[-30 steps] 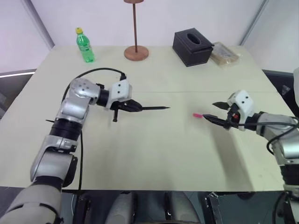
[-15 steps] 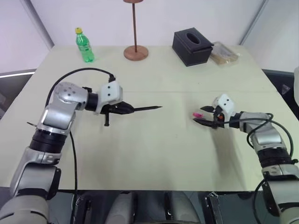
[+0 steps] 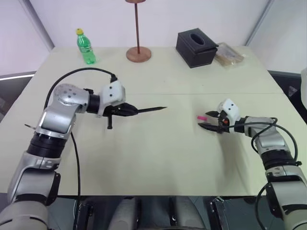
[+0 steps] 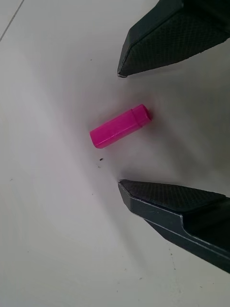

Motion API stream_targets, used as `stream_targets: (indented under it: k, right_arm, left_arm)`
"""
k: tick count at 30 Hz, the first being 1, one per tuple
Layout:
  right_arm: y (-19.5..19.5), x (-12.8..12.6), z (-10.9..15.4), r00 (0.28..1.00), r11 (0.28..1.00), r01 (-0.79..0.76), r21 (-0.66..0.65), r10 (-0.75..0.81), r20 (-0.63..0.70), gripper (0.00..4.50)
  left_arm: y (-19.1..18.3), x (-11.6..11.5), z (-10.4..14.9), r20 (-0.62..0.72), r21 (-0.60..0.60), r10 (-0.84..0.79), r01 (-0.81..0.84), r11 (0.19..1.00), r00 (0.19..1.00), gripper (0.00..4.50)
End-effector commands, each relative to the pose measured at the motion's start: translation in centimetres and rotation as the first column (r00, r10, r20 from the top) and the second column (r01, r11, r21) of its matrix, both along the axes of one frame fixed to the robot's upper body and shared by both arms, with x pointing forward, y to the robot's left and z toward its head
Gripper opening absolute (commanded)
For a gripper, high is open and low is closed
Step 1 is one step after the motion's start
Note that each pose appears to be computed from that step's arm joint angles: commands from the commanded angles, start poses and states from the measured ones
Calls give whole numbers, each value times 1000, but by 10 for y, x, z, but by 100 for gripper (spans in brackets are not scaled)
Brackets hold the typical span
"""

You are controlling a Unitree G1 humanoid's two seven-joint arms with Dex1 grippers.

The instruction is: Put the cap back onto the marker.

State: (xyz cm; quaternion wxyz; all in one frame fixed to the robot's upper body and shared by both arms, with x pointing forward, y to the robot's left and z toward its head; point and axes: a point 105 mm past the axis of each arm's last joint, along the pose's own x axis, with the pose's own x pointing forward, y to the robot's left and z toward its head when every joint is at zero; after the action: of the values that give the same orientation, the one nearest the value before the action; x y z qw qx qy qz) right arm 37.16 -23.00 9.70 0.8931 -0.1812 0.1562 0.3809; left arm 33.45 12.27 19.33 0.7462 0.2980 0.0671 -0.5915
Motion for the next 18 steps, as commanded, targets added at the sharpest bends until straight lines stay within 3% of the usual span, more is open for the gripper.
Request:
stream_targets:
  k: [1,6,9,14,18]
  right_arm:
    - [2,4,6,1000,1000,-5,8,5,24,348]
    - [3,4,3,1000,1000,-5,9,5,18,348]
    - [3,5,3,1000,1000,-5,10,5,16,265]
    - [4,6,3,1000,1000,-7,11,7,19,12]
    - [4,7,3,1000,1000,-5,1,5,29,5]
  left_arm:
    - [0,-9,14,4,-11,-46,46,999,999,3]
    - [5,-14,10,-35,19,-67,67,998,997,3]
    - [6,-15,11,-36,26,-71,72,997,997,0]
    - [6,-15,11,-33,30,-72,73,997,997,0]
    - [6,-14,11,-27,33,-73,74,997,997,0]
